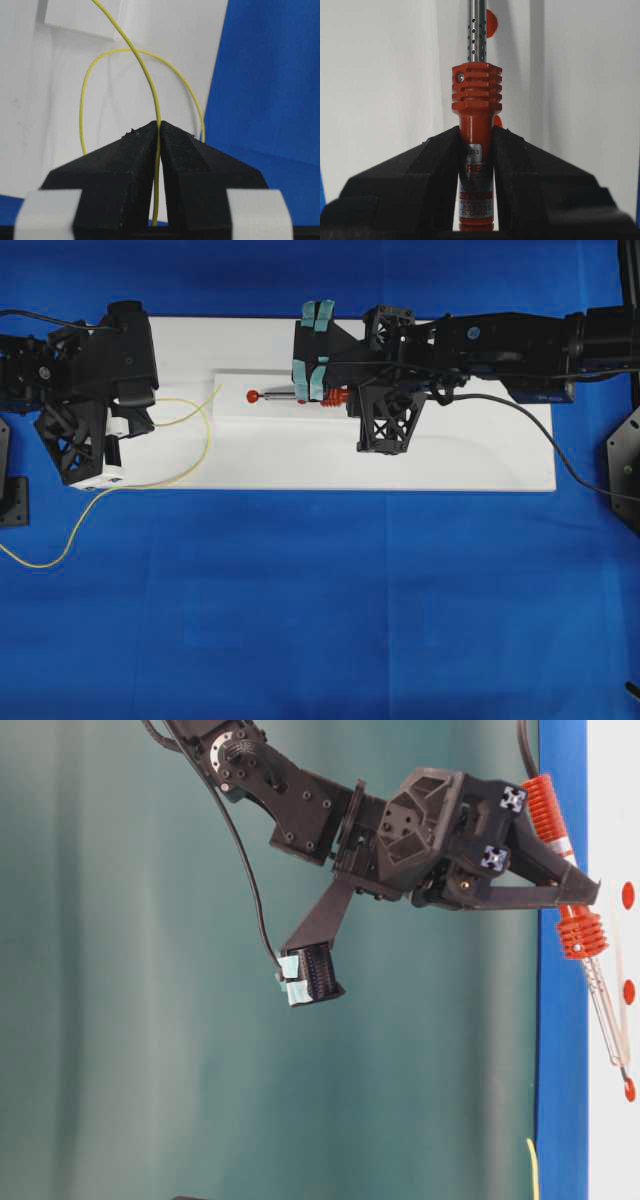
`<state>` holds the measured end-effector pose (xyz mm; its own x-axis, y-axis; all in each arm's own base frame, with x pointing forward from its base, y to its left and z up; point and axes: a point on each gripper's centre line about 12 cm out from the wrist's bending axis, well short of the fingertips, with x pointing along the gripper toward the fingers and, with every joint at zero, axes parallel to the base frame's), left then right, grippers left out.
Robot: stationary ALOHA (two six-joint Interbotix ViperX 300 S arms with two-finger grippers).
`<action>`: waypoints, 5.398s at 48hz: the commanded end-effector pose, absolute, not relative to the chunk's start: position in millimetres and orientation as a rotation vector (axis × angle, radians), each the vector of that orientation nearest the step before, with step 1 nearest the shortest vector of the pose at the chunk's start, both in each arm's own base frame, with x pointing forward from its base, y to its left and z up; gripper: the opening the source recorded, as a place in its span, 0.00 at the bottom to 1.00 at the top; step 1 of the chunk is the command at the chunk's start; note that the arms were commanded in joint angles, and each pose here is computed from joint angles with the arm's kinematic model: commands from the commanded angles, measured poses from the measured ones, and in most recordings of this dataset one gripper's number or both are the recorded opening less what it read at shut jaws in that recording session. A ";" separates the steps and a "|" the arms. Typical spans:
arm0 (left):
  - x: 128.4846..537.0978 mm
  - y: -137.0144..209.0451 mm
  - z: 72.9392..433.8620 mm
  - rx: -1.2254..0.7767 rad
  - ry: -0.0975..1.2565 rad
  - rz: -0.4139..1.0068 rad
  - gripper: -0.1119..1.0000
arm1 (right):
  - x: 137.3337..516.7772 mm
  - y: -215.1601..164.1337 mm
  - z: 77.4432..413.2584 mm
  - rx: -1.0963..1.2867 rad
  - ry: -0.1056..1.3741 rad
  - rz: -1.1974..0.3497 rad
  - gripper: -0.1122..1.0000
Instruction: Touch the tip of the soldering iron to the tip of the solder at the mark.
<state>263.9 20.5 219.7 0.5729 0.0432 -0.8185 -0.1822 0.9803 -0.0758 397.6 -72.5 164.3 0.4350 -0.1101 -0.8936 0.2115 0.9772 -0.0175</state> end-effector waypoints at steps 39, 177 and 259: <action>271.0 20.2 226.6 -0.156 0.911 0.128 0.12 | 307.6 -59.4 215.3 0.133 0.965 -0.244 0.16; 385.3 28.2 178.5 -0.135 1.118 0.122 0.12 | 345.5 -68.1 168.9 0.105 1.078 -0.241 0.16; 385.3 28.2 177.9 -0.136 1.120 0.123 0.12 | 345.6 -67.5 168.9 0.108 1.078 -0.240 0.16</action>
